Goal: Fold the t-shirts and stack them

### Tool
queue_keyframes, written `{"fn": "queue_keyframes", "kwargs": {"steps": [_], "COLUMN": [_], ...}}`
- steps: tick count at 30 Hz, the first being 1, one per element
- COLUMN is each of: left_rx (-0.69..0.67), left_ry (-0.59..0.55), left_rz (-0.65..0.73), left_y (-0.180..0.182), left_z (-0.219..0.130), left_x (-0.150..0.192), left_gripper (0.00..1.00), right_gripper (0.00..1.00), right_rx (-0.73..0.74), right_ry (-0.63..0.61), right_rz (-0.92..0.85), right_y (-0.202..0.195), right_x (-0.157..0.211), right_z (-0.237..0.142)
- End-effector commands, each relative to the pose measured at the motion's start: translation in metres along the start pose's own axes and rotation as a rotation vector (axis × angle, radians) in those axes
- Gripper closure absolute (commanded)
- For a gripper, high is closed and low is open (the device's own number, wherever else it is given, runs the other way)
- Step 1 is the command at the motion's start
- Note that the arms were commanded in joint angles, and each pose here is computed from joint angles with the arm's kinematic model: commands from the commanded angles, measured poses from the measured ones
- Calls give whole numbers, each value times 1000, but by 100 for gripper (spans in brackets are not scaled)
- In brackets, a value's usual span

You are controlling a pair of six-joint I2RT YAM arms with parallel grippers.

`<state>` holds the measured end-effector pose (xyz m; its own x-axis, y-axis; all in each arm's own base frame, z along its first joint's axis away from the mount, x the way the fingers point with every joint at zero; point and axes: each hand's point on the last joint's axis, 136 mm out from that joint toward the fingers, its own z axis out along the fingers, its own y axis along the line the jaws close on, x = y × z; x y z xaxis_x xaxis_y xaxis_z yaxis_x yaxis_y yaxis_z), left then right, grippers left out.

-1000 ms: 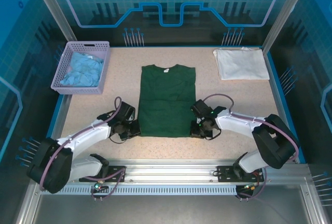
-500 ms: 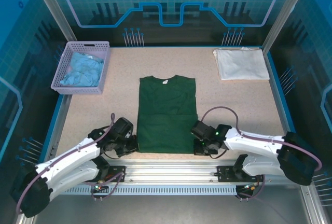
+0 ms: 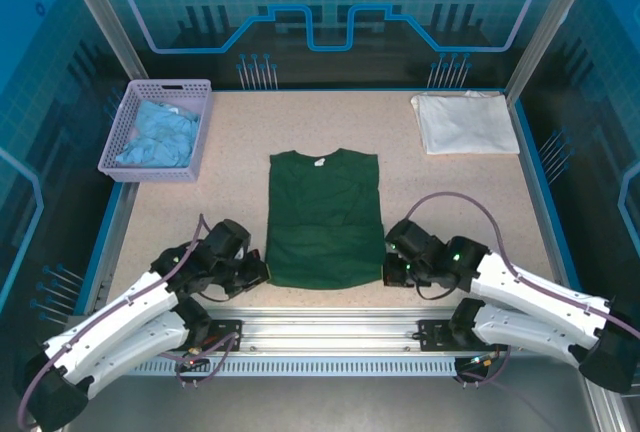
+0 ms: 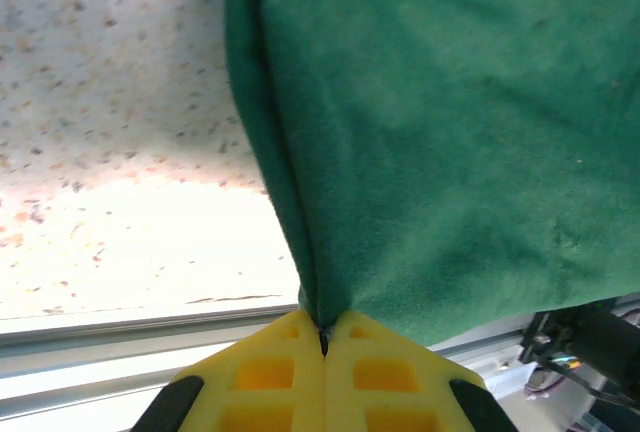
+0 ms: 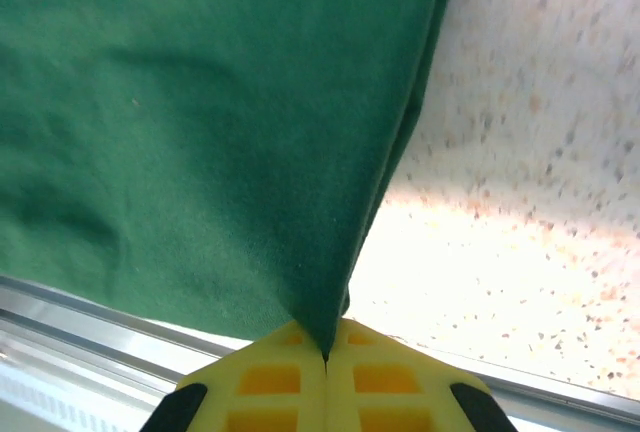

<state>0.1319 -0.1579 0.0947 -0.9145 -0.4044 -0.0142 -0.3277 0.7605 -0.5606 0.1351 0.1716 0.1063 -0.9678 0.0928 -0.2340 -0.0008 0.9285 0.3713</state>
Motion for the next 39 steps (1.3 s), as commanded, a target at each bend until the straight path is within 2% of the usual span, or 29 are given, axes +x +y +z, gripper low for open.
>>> {"fn": "queue_keyframes", "kwargs": {"steps": [1,7,14,18,22,28,33,34,35,36,37,39], "left_rx": [79,140,158,177,185,190,171,163,150,152,155,151], "left_ry": [-70,-130,-97,-114,-162,-190,-164,-163,-153,-137,-140,-197], "left_rz": [-5,-14,-70,-114,-170,-296,-383,-403,-426,-445,-448,-428], "left_y": [-41,-86,-106,-117,-122,-107,-87,-82,-77,-77,-79,-86], "left_z": [-14,-30,-23,-21,-17,8,46,55,63,67,65,52], "left_x": [-24,-83,-143,-182,-227,-288,-339,-350,-357,-364,-371,-380], "left_gripper": [100,99,100,100,100,99,89,81,69,67,61,27], "right_gripper": [100,100,100,100,100,100,99,97,91,73,61,60], "right_rx": [9,-45,-84,-84,-99,-141,-192,-229,-232,-212,-216,-162], "right_ry": [-16,-41,-17,-15,0,36,55,50,65,88,95,68], "right_rz": [-8,19,57,79,139,222,349,362,386,422,442,464], "right_y": [6,27,38,41,40,36,20,21,16,8,5,-12], "right_x": [-27,-93,-159,-203,-245,-300,-350,-364,-372,-377,-385,-395], "right_z": [-16,-28,-15,-5,11,50,92,98,112,119,120,112]}}
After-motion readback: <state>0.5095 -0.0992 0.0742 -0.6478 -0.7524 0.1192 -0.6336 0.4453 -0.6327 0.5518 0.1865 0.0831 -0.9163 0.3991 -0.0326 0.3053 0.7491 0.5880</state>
